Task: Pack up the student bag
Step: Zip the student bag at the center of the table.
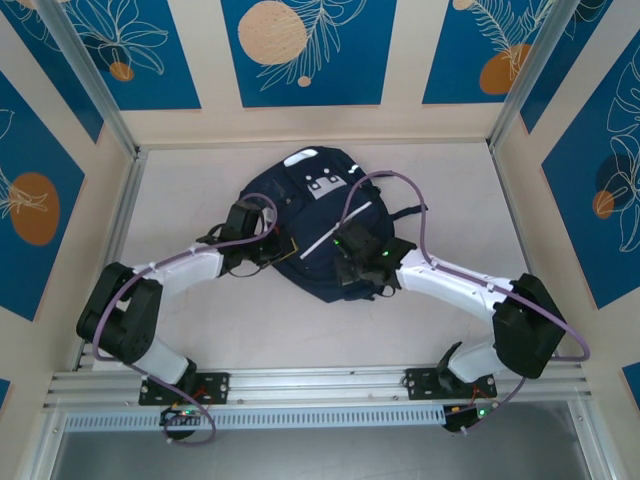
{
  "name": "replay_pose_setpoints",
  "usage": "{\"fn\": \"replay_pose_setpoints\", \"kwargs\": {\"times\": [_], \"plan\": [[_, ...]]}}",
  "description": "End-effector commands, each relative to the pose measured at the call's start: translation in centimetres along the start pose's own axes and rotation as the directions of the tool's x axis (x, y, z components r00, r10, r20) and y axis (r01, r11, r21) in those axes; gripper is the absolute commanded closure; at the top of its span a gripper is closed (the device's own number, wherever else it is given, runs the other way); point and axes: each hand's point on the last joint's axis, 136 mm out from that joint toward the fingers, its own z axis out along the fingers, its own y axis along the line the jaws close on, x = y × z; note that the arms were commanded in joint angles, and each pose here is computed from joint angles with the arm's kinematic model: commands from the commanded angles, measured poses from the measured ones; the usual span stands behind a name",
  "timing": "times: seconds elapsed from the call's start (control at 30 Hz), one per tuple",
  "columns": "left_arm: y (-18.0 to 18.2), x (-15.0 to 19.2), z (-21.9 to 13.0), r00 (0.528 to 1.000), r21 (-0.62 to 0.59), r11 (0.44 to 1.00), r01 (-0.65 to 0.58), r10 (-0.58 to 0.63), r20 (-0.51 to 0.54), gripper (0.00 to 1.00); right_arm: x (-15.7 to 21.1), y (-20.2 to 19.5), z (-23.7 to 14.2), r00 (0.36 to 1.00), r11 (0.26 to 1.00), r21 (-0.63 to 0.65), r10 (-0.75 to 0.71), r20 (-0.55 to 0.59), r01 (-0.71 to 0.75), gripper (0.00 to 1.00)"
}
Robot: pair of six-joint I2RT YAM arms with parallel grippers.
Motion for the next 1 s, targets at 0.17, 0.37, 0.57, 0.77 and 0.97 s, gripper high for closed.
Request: {"fn": "replay_pose_setpoints", "kwargs": {"times": [0.17,0.37,0.57,0.77,0.97], "plan": [[3.1,-3.5,-3.9,0.992,-0.167,0.986,-0.027,0.048,0.118,0.90,-2.6,1.2,-0.6,0.999,0.994,-0.108,0.026,0.038,-0.022,1.00],[5.2,-4.5,-8.1,0.979,-0.226,0.974,0.034,0.013,0.203,0.54,-5.2,8.1,-0.3,0.998,0.939,-0.340,-0.032,0.049,0.047,1.00],[6.0,-3.8,-11.3,0.963,-0.220,0.970,0.105,-0.044,0.265,0.38,-7.4,13.5,1.2,0.997,0.882,-0.464,-0.071,0.043,0.083,1.00],[5.8,-3.0,-11.3,0.946,-0.130,0.972,0.194,-0.150,0.287,0.35,-8.4,17.0,1.6,0.995,0.851,-0.516,-0.086,0.042,0.095,1.00],[4.5,-3.8,-9.8,0.921,0.013,0.960,0.279,-0.271,0.281,0.36,-7.8,17.7,1.2,0.995,0.843,-0.531,-0.090,0.032,0.093,1.00]]}}
